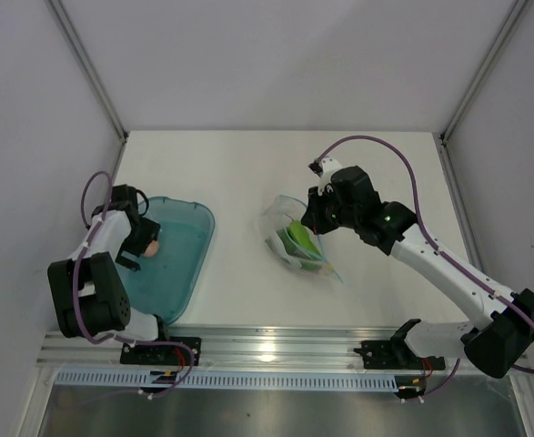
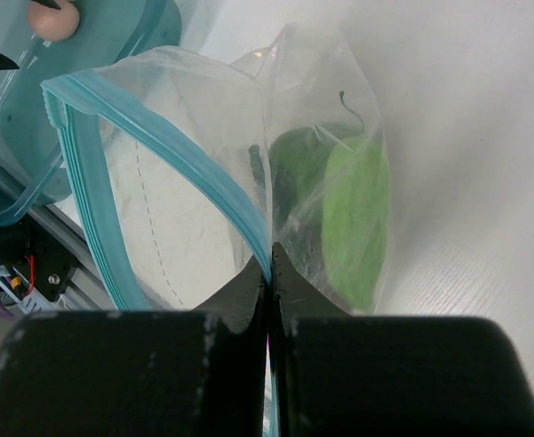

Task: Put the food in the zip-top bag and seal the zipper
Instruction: Pick up the fake vegetable from the bin.

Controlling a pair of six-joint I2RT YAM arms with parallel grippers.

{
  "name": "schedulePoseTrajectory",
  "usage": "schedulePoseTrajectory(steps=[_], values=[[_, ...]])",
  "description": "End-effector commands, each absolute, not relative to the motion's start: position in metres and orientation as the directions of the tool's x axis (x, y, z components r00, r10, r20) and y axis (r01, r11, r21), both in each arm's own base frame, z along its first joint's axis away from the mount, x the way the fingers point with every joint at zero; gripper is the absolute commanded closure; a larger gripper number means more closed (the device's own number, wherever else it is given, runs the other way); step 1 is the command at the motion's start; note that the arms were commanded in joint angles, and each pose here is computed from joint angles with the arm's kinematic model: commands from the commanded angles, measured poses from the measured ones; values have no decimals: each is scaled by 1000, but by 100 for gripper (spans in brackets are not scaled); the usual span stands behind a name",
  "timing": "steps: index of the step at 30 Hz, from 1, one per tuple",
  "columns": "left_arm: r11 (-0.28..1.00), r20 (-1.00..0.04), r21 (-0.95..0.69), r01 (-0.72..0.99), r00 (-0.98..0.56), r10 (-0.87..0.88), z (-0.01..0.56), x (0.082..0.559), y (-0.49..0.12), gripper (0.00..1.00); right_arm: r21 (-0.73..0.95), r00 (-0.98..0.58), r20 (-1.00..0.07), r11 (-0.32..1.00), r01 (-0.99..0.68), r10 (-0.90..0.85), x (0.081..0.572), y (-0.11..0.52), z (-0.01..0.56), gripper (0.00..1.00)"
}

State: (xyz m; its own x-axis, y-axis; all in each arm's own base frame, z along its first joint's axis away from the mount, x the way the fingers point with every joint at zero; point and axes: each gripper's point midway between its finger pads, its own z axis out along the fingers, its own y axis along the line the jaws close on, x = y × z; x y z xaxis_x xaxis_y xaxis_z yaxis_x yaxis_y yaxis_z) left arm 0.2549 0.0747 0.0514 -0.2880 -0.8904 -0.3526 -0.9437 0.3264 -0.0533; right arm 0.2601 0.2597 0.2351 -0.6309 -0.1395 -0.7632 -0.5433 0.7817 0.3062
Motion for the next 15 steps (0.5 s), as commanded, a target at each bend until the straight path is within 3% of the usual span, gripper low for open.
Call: schedulePoseTrajectory(steps=[1,15], values=[[324,-365,-97,-941,-269,-891,59,271,82,0,295,-591,-797,773,-562,-126,265,264,247,100],[351,-298,-91,-932,-311,-902,44,275,74,1,292,-592,-796,776,-558,-126,265,263,244,100]])
